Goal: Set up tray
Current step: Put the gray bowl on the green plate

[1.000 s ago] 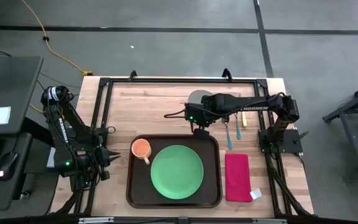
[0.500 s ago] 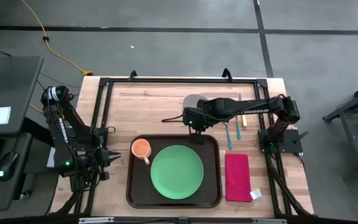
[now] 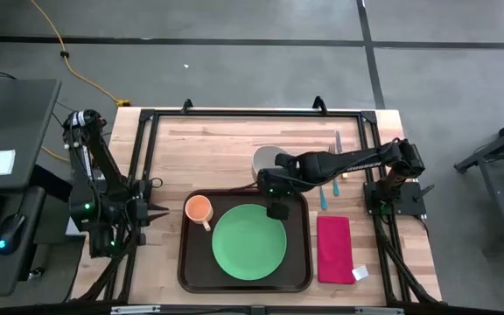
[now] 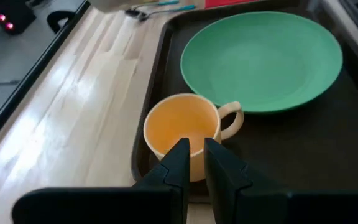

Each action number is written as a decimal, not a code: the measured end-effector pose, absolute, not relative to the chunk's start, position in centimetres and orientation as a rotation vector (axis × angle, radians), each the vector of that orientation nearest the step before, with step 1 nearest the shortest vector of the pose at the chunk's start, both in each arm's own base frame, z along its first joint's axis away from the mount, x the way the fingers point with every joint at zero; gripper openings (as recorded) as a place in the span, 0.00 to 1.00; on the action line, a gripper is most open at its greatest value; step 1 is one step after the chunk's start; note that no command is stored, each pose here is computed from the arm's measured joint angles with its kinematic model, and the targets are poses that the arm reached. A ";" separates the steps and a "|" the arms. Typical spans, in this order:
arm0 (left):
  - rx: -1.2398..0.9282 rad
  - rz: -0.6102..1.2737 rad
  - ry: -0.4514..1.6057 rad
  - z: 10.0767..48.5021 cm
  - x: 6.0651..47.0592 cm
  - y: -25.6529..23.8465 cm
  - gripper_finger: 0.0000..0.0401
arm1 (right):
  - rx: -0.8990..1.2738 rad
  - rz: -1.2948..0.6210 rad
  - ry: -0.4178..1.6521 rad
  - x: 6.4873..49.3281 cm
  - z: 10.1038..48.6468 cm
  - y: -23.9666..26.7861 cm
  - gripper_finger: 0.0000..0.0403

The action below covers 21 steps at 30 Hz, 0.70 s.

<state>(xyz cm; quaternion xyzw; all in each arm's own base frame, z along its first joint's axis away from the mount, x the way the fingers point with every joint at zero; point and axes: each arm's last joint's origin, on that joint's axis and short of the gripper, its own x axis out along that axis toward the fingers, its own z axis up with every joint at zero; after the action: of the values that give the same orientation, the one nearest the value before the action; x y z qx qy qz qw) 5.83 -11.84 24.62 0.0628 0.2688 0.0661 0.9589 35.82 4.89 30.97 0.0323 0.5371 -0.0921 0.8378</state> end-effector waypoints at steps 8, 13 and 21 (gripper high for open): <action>0.154 0.075 0.519 25.8 5.4 -10.1 0.20 | 0.062 -0.150 1.106 35.7 31.5 7.1 0.00; 0.171 0.067 0.499 26.2 5.1 -9.2 0.20 | 0.052 -0.125 1.043 35.7 33.0 8.2 0.00; 0.200 0.054 0.498 26.5 4.9 -8.3 0.20 | 0.061 -0.101 1.028 35.4 33.6 9.6 0.00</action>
<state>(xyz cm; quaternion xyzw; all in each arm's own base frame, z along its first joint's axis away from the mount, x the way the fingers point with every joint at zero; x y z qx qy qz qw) 4.89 -8.27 26.49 0.0986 0.2459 0.0266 0.9639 35.39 9.57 33.61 0.0292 0.4913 -0.0482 0.8692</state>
